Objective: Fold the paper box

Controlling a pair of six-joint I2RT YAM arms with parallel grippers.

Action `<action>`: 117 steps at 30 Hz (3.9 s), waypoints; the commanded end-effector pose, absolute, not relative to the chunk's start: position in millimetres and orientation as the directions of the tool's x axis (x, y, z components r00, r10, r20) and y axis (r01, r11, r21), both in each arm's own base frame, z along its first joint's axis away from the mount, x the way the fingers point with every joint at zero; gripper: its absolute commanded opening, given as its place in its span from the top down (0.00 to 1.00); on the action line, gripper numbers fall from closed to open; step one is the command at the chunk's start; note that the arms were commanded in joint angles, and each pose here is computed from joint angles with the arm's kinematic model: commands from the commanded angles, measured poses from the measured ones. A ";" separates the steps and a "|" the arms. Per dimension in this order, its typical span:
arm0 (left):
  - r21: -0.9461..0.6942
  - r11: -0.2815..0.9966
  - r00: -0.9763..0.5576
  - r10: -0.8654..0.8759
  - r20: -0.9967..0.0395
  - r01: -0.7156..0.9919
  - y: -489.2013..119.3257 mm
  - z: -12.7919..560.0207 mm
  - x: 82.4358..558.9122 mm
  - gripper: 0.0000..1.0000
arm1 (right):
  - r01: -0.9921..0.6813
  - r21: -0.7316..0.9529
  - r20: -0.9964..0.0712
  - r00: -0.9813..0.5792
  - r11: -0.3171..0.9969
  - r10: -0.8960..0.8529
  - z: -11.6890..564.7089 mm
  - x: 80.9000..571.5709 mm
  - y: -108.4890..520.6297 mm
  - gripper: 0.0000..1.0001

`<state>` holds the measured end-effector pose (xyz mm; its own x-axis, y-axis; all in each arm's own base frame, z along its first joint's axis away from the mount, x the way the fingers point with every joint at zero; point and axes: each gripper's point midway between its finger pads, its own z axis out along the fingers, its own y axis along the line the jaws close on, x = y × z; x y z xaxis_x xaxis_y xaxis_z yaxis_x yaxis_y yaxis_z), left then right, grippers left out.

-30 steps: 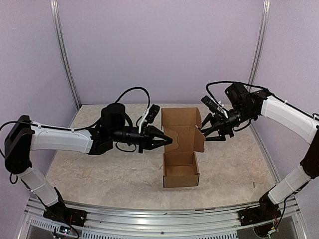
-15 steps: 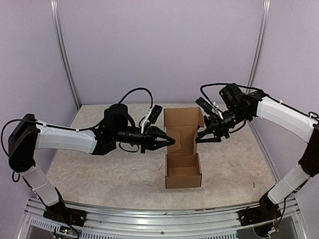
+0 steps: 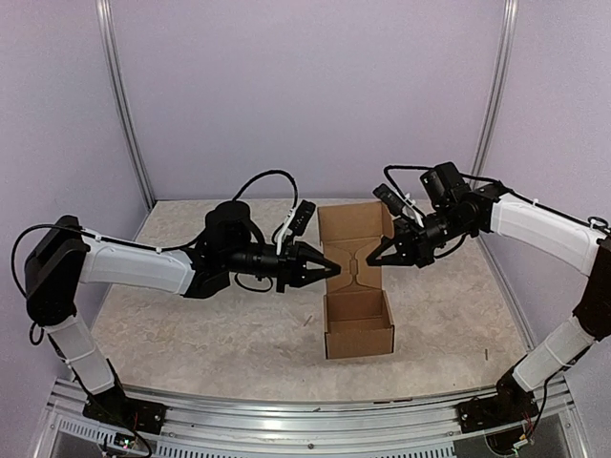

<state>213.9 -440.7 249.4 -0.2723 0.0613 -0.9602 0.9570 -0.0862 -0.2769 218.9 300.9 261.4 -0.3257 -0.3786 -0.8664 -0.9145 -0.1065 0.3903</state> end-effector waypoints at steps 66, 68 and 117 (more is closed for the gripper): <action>-0.257 -0.086 -0.268 -0.167 -0.949 0.962 -439.9 281.9 210.2 1.00 | -0.922 0.376 -0.876 -0.321 -0.092 -0.360 250.5 216.3 306.8 1.00; -0.269 -0.071 -0.277 -0.156 -0.948 0.960 -440.8 277.8 212.9 0.95 | -0.925 0.369 -0.879 -0.316 -0.090 -0.358 251.5 216.1 306.4 1.00; -0.045 0.081 -0.063 0.247 -0.967 0.996 -432.4 187.1 215.7 0.90 | -0.999 -0.025 -0.735 0.045 -0.039 -0.677 263.7 226.4 310.4 0.41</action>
<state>217.7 -429.6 189.6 -0.1006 0.2174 -0.9709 0.9923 0.0929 -0.0820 234.0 298.3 271.4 0.0291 -0.6368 -0.7705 -0.9995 -0.0074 -0.0317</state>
